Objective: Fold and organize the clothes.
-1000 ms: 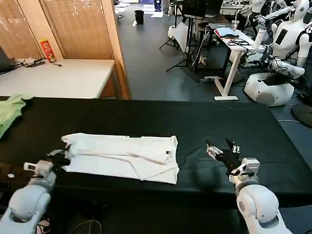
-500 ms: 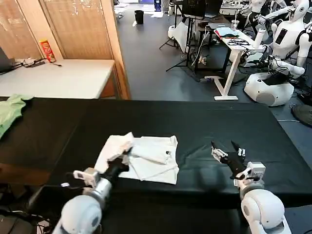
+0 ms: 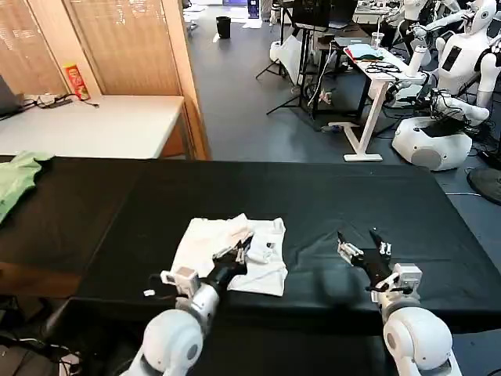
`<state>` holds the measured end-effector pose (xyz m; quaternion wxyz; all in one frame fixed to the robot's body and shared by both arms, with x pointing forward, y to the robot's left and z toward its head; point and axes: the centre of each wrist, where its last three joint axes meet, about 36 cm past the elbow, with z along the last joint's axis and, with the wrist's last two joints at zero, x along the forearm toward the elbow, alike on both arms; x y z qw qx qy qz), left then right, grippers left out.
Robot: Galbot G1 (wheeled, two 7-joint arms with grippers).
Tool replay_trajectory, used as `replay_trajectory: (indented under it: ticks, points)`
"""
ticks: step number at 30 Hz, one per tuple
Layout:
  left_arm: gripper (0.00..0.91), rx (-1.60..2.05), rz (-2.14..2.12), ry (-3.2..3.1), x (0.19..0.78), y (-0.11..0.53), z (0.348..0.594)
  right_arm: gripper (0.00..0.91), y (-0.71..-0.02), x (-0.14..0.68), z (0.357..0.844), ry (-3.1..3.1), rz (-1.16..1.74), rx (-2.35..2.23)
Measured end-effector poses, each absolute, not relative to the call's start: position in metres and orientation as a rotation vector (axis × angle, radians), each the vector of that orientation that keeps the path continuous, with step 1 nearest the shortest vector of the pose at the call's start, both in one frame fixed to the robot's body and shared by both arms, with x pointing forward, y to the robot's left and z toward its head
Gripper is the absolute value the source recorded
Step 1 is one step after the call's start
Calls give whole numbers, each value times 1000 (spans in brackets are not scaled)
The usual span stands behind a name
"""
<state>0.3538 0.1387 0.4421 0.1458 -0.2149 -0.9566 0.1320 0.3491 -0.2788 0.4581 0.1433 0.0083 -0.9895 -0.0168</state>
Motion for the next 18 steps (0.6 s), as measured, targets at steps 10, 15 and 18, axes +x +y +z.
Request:
replay_trajectory:
  ticks: [10, 15, 18]
  points:
    - [878, -616, 355, -2747, 358, 122, 423, 878, -278, 349, 458, -2857, -53, 43]
    - [878, -635, 371, -2721, 355, 113, 416, 878, -276, 353, 456, -2854, -48, 71]
    - [878, -649, 433, -2701, 356, 109, 416, 878, -273, 357, 456, -2852, -49, 123]
